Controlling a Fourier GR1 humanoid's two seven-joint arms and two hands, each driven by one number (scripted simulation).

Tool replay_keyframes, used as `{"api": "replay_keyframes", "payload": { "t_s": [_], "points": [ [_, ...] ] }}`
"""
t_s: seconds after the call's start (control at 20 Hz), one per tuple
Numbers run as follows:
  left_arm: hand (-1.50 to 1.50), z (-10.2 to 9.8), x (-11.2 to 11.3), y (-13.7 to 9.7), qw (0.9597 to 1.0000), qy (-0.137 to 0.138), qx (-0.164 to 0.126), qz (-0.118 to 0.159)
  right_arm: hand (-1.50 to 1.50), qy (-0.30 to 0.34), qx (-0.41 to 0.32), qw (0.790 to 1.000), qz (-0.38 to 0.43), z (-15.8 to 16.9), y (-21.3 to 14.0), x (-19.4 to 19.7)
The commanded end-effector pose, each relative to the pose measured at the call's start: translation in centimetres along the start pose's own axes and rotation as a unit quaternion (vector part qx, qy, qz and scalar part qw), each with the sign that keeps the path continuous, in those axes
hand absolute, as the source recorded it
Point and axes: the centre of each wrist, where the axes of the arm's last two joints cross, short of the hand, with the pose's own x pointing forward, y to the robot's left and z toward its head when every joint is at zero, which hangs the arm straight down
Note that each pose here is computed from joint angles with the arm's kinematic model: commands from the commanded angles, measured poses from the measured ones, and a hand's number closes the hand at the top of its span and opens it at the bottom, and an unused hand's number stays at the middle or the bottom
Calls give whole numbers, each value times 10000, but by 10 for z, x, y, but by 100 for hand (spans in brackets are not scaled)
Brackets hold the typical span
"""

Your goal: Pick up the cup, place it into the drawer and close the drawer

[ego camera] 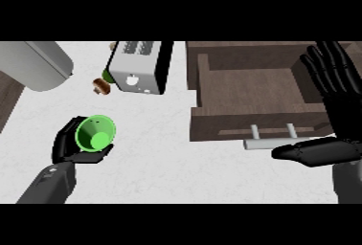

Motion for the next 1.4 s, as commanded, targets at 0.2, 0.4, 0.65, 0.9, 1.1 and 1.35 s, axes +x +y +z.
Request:
{"api": "replay_keyframes", "payload": {
  "t_s": [0.2,0.4,0.65,0.9,1.1,1.35],
  "points": [
    [150,6,-11,-39,9911,-1078,531,570,-150,34,-118,9998,-132,13,-7,-3],
    [150,-40,9,-66,9867,-1320,326,894,-150,52,-149,9999,23,0,-23,-4],
    [150,-73,30,-99,9839,-1366,-628,970,-150,135,-136,9998,55,13,-13,-4],
    [150,-125,79,-129,9775,-1580,-969,1005,-150,118,-225,9996,143,10,-14,-1],
    [150,-145,112,-166,9732,-1560,-1331,1041,-150,199,-298,9993,129,18,-5,-13],
    [150,-173,183,-225,9699,-1670,-1525,903,-150,244,-262,9993,147,16,-10,-9]
  ]
}}
